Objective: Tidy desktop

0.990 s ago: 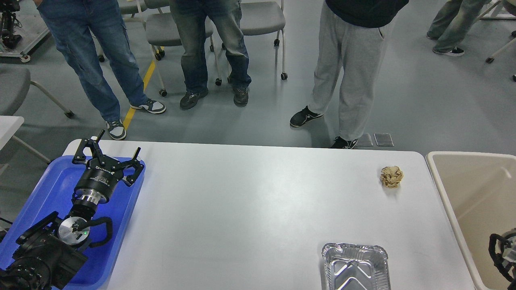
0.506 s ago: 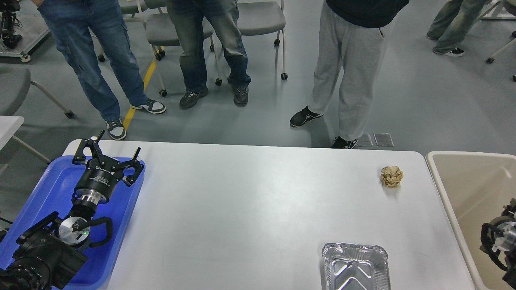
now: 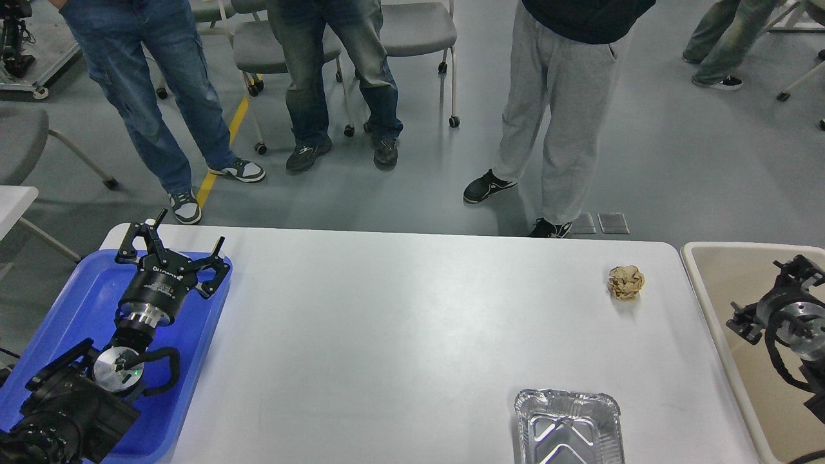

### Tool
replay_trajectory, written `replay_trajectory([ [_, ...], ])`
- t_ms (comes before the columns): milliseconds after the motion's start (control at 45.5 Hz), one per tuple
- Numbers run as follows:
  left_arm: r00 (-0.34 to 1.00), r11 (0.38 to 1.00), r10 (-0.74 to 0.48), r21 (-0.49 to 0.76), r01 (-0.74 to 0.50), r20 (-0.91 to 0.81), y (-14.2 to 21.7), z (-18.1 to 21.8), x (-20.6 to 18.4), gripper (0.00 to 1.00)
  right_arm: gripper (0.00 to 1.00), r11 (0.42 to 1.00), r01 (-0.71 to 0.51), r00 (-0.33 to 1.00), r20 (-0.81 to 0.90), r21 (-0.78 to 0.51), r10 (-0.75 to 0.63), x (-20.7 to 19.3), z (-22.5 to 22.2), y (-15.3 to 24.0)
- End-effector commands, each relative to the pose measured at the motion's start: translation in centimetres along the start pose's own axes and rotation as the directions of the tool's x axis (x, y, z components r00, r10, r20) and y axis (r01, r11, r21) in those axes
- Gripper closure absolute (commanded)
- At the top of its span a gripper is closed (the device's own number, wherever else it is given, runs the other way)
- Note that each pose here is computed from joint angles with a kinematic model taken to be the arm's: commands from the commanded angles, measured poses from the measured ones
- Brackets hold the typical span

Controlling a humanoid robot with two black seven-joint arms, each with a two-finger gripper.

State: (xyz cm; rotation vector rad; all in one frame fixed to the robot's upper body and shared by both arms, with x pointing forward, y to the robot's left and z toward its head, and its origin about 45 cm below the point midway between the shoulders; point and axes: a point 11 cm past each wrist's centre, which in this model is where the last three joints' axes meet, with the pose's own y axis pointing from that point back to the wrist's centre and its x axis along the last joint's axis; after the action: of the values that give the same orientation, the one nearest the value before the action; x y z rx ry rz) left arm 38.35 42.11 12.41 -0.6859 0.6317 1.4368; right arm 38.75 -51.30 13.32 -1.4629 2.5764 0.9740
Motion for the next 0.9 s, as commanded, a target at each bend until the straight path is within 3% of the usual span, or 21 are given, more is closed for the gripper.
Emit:
replay_trajectory([
  [0, 1.000, 1.000, 0.001, 0.000, -0.001, 0.000, 0.0, 0.0, 0.0, 0.00, 0.00, 0.959, 0.266, 0.944, 0.175, 0.100, -0.280, -7.1, -3.3, 1.1],
  [220, 1.000, 1.000, 0.001, 0.000, -0.001, 0.000, 0.0, 0.0, 0.0, 0.00, 0.00, 0.867, 0.462, 0.826, 0.267, 0.186, -0.497, -14.1, -5.4, 3.8],
  [528, 1.000, 1.000, 0.001, 0.000, -0.001, 0.000, 0.0, 0.0, 0.0, 0.00, 0.00, 0.740, 0.649, 0.657, 0.358, 0.177, -0.663, -21.3, -0.9, 6.0],
  [748, 1.000, 1.000, 0.001, 0.000, -0.001, 0.000, 0.0, 0.0, 0.0, 0.00, 0.00, 0.733, 0.665, 0.642, 0.394, 0.139, -0.657, -22.8, 1.9, 6.2],
  [880, 1.000, 1.000, 0.001, 0.000, -0.001, 0.000, 0.0, 0.0, 0.0, 0.00, 0.00, 0.760, 0.638, 0.670, 0.396, 0.125, -0.628, -21.8, 2.4, 5.4],
])
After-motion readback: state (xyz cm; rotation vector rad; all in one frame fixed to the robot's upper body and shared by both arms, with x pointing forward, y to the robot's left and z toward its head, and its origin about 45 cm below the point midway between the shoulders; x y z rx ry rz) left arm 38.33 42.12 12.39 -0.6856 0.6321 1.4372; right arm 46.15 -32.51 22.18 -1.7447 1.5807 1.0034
